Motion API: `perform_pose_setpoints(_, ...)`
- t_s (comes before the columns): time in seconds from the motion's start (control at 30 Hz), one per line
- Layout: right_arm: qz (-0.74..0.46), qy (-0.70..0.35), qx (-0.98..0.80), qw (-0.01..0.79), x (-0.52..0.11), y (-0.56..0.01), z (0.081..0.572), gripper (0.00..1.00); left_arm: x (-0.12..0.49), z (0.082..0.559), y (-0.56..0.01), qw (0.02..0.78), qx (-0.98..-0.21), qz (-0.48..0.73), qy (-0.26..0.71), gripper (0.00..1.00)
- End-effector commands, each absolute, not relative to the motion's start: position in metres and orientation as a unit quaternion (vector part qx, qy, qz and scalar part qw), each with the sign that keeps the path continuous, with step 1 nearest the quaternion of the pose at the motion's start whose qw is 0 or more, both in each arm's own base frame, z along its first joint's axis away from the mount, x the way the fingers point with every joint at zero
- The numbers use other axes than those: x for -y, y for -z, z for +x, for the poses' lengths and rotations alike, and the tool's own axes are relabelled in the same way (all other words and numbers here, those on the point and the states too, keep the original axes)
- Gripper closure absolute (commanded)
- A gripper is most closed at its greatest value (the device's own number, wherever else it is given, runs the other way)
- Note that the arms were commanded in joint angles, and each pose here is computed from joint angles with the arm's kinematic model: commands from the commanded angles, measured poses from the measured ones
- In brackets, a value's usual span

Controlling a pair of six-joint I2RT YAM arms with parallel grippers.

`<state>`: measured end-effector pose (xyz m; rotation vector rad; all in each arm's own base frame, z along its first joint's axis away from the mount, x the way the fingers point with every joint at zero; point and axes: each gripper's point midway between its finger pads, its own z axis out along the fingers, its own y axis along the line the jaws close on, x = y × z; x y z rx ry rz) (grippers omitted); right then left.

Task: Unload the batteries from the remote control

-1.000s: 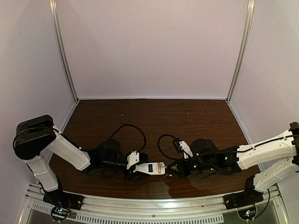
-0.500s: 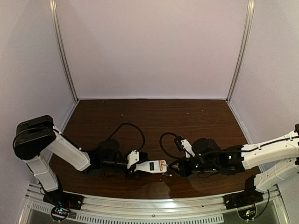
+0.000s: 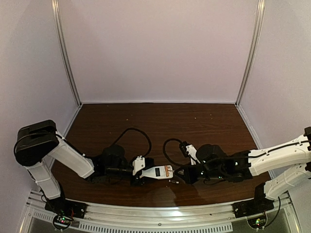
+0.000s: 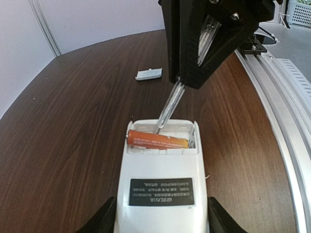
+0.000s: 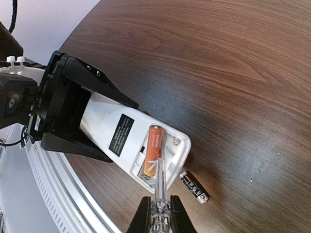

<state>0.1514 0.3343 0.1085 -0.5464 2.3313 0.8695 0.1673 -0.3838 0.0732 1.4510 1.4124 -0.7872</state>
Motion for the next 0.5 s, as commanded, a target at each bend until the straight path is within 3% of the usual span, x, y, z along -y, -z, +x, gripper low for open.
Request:
perform_pose_setpoints(0.0, -0.221, -0.288, -0.891, 0.273, -0.33, -0.09, 0.147, 1.0, 0.392, 0.191, -0.105, 0.536, -0.554, 0.561, 0.302, 1.0)
perform_pose_setpoints(0.47, -0.225, -0.252, -0.895, 0.292, -0.336, -0.104, 0.161, 1.0, 0.386, 0.212, -0.096, 0.553, -0.579, 0.544, 0.252, 1.0)
